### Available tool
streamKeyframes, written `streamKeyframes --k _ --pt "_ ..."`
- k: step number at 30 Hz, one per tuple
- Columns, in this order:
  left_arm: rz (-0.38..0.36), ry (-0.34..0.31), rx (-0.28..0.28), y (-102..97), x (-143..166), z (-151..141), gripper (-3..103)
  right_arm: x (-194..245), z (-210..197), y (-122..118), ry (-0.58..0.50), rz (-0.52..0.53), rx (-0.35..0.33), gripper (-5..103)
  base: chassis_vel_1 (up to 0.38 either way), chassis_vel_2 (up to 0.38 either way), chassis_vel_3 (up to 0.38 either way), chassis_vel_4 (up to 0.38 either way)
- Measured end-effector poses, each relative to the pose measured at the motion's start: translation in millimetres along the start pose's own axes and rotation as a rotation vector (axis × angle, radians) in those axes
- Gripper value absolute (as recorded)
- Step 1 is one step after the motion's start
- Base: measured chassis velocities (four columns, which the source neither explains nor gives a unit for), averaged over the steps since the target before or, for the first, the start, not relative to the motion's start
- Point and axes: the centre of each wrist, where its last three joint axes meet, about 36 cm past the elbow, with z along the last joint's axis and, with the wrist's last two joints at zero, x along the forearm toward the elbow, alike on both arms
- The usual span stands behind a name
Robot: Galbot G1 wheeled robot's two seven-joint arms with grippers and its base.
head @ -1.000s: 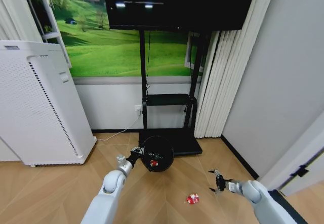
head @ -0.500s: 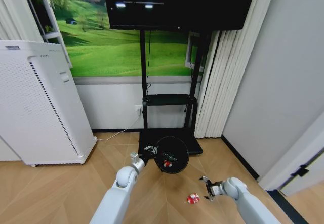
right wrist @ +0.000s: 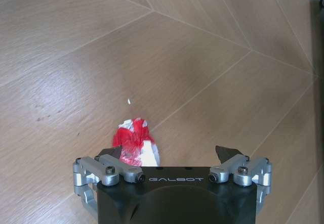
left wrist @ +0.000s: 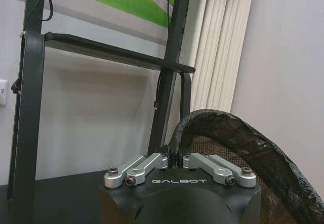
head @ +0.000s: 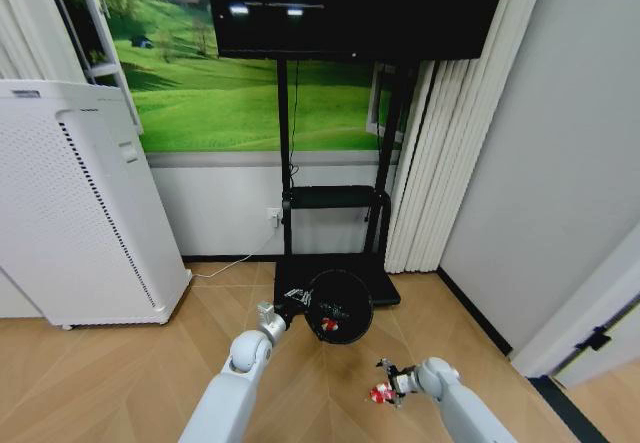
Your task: Pick up the trash bin and place the garbage on the floor into it.
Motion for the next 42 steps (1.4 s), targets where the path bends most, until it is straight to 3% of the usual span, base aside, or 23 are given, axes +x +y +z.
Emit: streamKeyframes --k 14,21,30,42 --pt "0.006 0.007 -0.004 -5.1 -3.6 -4.8 7 1.8 14.5 -10.3 0.049 -0.051 0.050 100 0.000 0.000 0.000 0.000" --pt "0.010 0.004 0.001 -9.3 -7.8 -4.9 7 9.1 19.5 -23.3 0.084 -0.116 0.142 100 0.000 0.000 0.000 0.000" --pt "0.005 0.005 0.004 -9.6 -10.1 -4.3 7 3.1 -7.9 -40.2 0.092 -0.218 0.258 100 0.000 0.000 0.000 0.000" --pt "-0.015 -0.003 0.007 -0.2 -9.5 -7.1 7 -15.6 -29.0 -57.8 0.078 -0.232 0.255 100 0.000 0.000 0.000 0.000"
